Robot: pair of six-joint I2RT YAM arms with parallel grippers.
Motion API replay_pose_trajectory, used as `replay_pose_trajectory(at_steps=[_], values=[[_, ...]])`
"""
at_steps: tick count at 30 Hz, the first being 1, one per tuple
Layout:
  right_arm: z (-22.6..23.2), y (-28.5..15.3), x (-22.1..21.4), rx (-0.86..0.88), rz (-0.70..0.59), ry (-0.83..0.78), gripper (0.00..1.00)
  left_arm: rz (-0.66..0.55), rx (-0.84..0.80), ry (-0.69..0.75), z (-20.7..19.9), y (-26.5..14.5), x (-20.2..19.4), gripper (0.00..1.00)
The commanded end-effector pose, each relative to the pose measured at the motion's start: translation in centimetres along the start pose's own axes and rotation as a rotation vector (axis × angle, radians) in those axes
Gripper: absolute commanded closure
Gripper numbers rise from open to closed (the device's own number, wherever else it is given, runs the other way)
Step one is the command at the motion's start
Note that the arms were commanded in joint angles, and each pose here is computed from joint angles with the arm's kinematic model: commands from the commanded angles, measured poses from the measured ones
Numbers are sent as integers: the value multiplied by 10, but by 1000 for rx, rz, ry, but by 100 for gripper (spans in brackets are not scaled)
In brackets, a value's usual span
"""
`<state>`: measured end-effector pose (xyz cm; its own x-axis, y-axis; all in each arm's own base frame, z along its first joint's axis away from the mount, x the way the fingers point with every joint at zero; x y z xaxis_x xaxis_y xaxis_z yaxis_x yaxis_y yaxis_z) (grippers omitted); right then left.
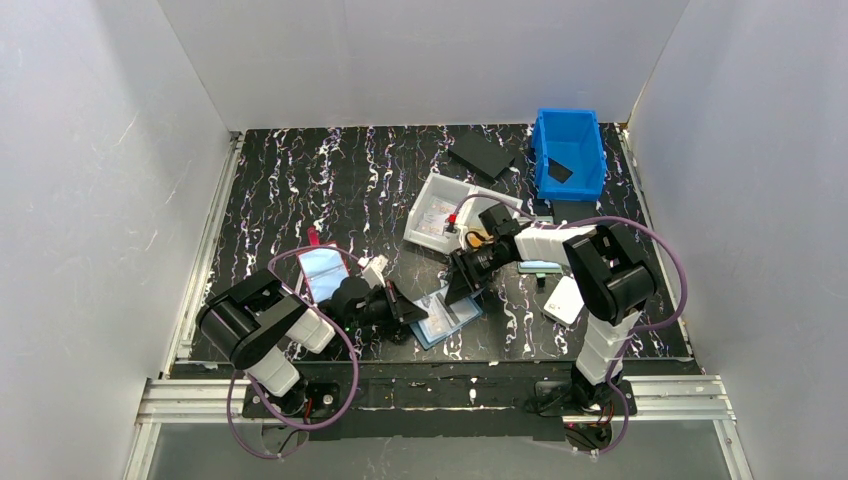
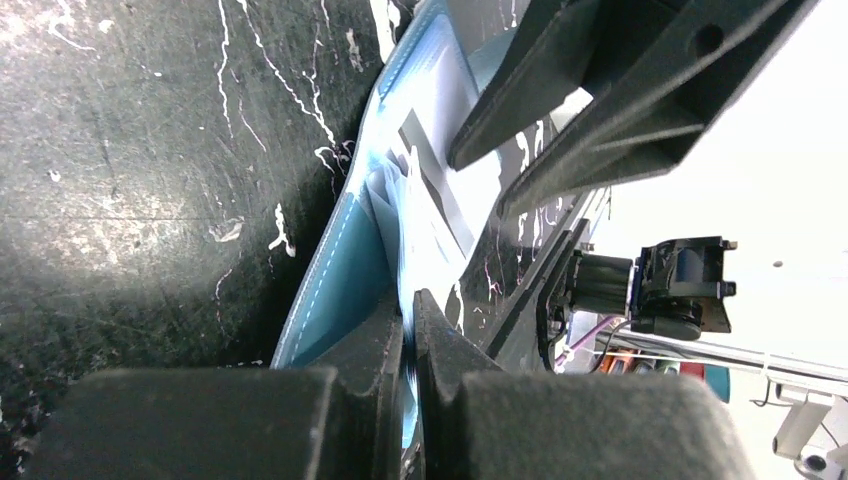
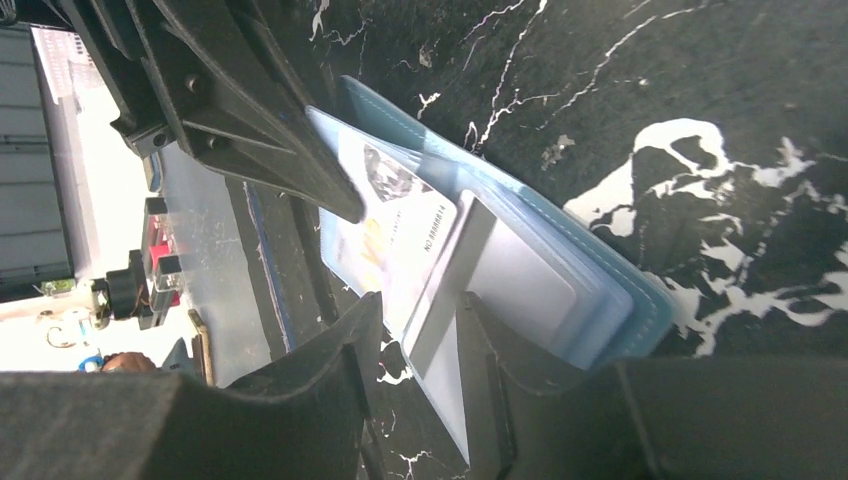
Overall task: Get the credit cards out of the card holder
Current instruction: Remove the credit card from the card holder.
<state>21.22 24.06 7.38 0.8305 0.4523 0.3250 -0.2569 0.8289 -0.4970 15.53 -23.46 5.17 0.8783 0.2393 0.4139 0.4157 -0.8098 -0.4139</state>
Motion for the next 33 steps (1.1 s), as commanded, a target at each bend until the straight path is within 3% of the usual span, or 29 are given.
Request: replay_pose_trajectory(at_steps=[1,7,26,31,33], values=[[4,-15,13,-1,-46,-69,57,-34,-90,59,-8,-6,4,100],[16,-23,15,80,-65,-107,50,-71,-202,128,-31,-9,15,100],[46,-32,18,264,-73,-159,46,-86,-388,207,-76,-15,33,100],[50,-33,18,289,-71,-160,50,-88,-387,203,-77,-13,35,100],[51,-34,18,287,-71,-160,60,-89,-379,198,-75,-13,34,100]])
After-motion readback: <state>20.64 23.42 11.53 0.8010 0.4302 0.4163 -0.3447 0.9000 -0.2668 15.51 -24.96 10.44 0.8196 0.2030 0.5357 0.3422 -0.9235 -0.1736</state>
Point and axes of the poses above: each gripper's point midway between its finger pads, its own y axis out along the fingers, its own z axis along the line the jaws close on, x = y × z, the point moved 6 cm from there along -y, back along the fingers, and after that the axes turned 6 degrees about y, right-handed, at the moved point
